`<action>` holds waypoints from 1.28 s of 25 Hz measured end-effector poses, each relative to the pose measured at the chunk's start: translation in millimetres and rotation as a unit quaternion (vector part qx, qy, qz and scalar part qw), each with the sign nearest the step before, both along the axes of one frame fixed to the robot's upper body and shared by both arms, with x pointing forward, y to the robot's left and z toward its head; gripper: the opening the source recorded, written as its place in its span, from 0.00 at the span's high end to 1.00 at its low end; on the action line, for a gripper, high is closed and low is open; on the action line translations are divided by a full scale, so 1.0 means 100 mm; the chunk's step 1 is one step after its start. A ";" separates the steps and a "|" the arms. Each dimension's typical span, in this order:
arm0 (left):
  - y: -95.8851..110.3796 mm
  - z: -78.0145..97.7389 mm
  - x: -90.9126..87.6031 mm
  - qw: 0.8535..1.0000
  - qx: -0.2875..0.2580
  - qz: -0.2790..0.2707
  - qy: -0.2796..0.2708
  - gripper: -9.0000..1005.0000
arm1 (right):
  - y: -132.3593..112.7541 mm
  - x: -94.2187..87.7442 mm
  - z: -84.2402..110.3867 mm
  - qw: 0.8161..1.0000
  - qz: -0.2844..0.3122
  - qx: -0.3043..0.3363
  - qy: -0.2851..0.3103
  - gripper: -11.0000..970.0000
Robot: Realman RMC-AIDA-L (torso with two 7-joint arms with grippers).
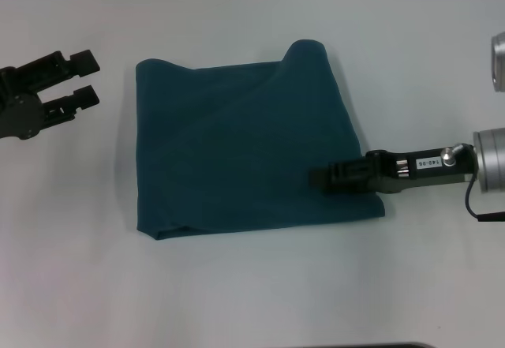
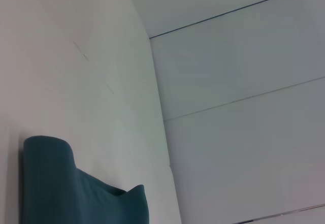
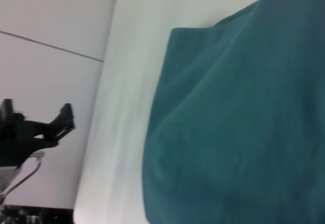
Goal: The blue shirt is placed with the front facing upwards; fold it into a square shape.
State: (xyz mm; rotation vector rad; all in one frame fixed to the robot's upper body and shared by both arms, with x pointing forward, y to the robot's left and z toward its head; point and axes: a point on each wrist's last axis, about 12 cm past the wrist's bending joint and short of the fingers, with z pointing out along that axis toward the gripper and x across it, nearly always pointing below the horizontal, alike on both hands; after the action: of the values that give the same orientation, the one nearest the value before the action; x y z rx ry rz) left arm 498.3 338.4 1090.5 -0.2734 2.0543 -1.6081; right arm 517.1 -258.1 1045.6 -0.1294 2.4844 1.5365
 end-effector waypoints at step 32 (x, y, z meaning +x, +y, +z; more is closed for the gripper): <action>-0.27 0.02 0.45 0.998 0.060 0.008 0.004 0.21 | -0.36 -0.36 0.21 0.961 0.063 0.067 -0.261 0.35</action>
State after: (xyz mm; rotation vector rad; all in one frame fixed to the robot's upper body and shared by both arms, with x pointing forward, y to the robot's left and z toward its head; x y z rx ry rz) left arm 542.9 311.0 1092.4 -0.2532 2.1401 -1.4698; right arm 481.5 -294.4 1066.6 -0.5963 1.9834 1.4750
